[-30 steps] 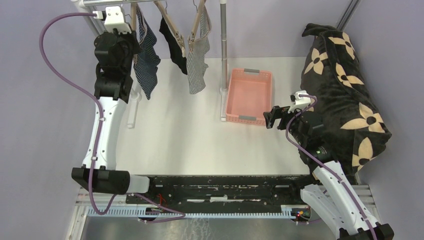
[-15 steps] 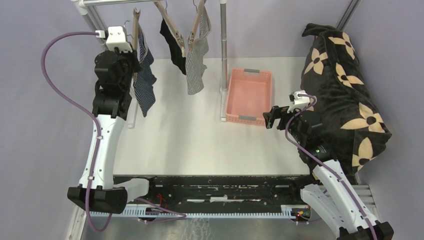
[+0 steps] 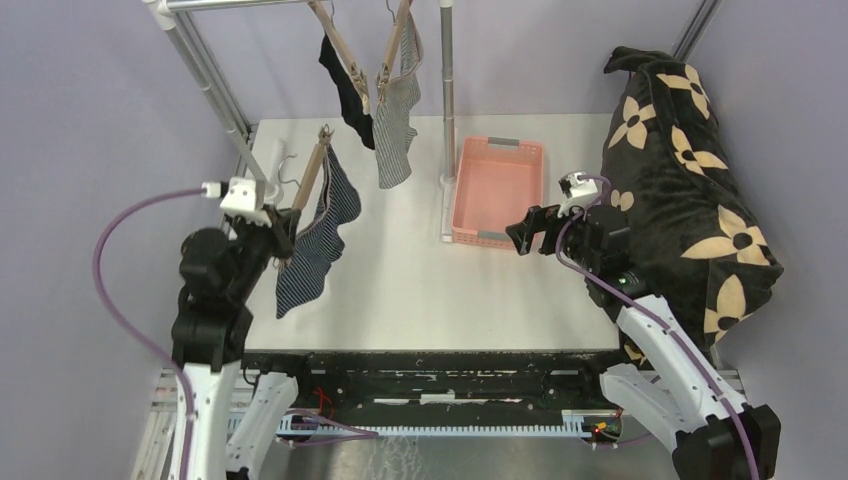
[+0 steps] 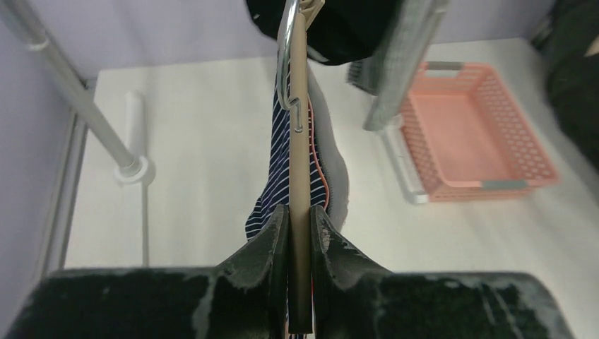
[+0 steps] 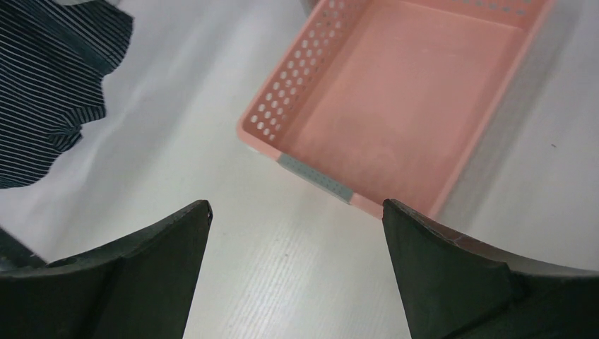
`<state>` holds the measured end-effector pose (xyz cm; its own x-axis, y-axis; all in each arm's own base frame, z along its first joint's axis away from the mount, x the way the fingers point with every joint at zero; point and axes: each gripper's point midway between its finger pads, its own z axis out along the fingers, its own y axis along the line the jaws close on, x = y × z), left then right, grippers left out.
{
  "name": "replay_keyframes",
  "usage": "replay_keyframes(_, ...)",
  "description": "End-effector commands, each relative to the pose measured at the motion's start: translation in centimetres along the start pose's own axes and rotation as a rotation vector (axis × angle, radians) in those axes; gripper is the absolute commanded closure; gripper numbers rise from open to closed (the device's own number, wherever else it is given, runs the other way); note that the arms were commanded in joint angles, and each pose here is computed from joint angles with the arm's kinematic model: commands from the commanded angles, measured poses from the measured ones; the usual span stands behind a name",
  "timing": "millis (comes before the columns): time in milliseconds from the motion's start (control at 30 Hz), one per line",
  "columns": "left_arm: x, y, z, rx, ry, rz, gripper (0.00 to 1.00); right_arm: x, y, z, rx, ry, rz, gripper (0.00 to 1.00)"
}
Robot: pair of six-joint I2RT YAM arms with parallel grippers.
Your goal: Remove the underwear clipped to the hanger
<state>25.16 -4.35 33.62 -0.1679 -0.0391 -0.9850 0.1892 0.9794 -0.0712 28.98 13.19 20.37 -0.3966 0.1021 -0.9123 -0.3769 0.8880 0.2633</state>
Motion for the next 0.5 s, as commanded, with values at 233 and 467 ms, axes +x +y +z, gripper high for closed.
replay_keyframes(233, 2.2, -7.6, -9.4, 0.397, -0.004, 0.005, 0.97, -6.6, 9.8, -1.3, -0.443, -0.103, -0.066, 0.0)
replay_keyframes(467, 3.7, -10.5, -11.4, 0.594, 0.0, 0.04, 0.97, -9.2, 13.3, -3.4, -0.609, -0.12, -0.087, 0.04)
